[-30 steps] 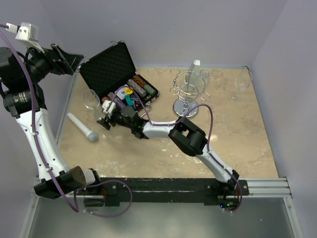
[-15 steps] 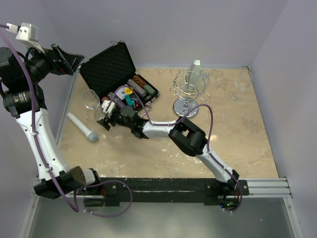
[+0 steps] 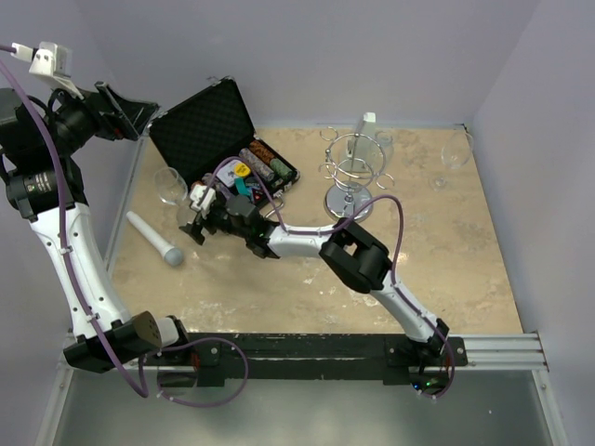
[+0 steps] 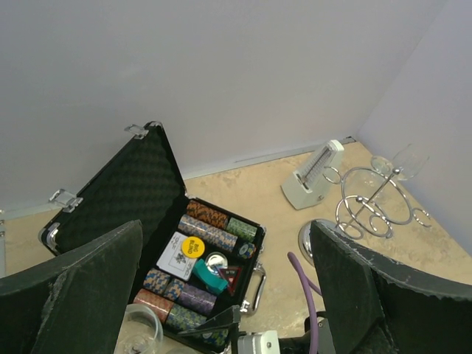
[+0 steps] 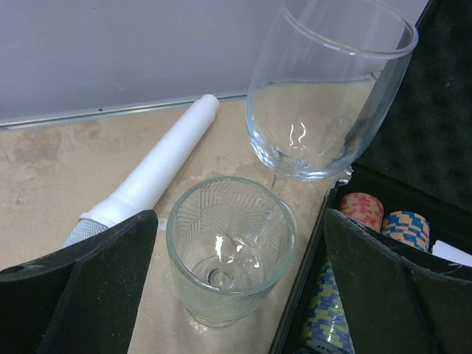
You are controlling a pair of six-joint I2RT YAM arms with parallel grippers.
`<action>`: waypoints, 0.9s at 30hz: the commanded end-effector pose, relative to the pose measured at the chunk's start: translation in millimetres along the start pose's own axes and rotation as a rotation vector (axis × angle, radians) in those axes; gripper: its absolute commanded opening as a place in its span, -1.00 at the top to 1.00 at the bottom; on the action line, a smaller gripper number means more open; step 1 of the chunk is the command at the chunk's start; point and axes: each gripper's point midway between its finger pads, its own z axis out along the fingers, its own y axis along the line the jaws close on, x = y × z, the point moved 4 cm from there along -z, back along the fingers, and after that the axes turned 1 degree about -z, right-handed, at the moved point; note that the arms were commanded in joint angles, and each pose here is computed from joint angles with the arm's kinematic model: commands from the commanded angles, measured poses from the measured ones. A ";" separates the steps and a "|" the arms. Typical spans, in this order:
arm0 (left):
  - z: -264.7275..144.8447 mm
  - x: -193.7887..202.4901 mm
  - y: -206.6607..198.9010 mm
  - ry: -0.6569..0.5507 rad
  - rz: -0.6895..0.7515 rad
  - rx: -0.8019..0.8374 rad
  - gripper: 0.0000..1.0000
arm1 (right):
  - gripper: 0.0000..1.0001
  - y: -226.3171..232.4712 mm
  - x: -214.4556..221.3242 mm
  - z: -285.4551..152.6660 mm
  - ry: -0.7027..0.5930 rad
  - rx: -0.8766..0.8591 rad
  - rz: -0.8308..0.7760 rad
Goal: Take the wine glass off the wine glass rack
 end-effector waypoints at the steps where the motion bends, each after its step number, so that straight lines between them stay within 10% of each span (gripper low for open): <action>1: -4.7 -15.3 -16.1 -0.058 0.006 0.042 -1.00 | -0.97 -13.2 -75.1 -11.1 -0.120 0.025 -0.031; 14: -1.6 7.4 -17.3 -0.032 -0.005 0.115 -1.00 | -0.97 -22.7 -172.7 -63.2 -0.184 0.032 -0.053; 27: 107.9 73.1 -47.0 0.170 0.117 0.288 -1.00 | -0.97 -79.4 -296.0 -234.2 -0.183 0.211 -0.161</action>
